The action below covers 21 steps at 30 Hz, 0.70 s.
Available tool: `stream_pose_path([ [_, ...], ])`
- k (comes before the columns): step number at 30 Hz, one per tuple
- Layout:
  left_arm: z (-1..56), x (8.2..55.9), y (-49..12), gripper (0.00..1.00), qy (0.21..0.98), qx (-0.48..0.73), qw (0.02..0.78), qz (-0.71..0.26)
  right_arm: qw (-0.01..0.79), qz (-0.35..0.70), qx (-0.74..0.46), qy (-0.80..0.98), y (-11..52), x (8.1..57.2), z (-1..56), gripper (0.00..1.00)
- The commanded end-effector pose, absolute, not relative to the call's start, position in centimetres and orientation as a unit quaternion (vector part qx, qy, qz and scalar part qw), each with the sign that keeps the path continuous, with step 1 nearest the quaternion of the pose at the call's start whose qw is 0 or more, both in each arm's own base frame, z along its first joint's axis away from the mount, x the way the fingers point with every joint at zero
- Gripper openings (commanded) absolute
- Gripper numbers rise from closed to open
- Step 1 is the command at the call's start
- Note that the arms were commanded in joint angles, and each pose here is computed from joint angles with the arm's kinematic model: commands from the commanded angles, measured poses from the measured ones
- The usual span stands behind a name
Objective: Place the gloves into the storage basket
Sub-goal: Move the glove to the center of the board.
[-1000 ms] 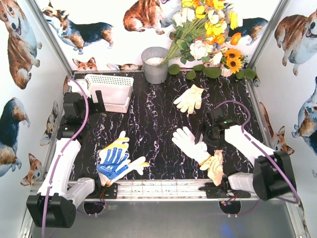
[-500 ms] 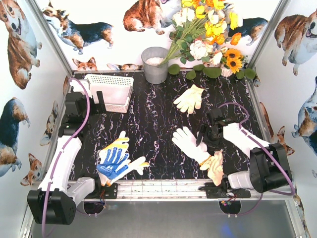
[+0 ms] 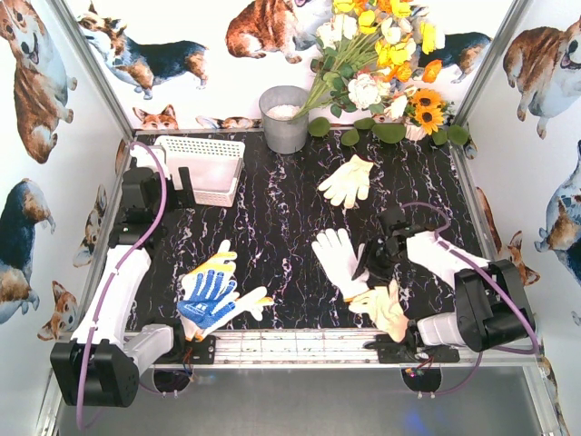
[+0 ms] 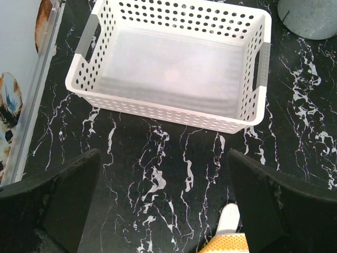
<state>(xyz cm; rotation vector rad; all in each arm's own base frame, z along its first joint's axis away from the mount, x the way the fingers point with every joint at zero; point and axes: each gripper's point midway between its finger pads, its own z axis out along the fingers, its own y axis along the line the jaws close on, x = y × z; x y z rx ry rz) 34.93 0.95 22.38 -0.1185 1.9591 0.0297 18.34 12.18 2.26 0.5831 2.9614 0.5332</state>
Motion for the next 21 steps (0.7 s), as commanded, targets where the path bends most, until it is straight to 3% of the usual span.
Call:
stream_pose_path([
  [1,22.3,35.1,0.9,1.00,0.829,-0.052,0.556,0.006,0.039,0.244,0.198,0.948,15.3,19.2,2.9,0.41],
  [6,21.8,35.3,0.7,1.00,0.833,-0.051,0.550,0.000,0.042,0.267,0.197,0.942,17.4,20.0,2.3,0.24],
  [14,21.5,35.4,0.3,1.00,0.835,-0.050,0.549,-0.010,0.044,0.277,0.146,0.949,21.7,21.4,1.8,0.08],
  [21,20.9,35.8,0.1,1.00,0.837,-0.058,0.544,-0.017,0.041,0.282,0.079,0.955,26.4,21.8,1.9,0.03],
])
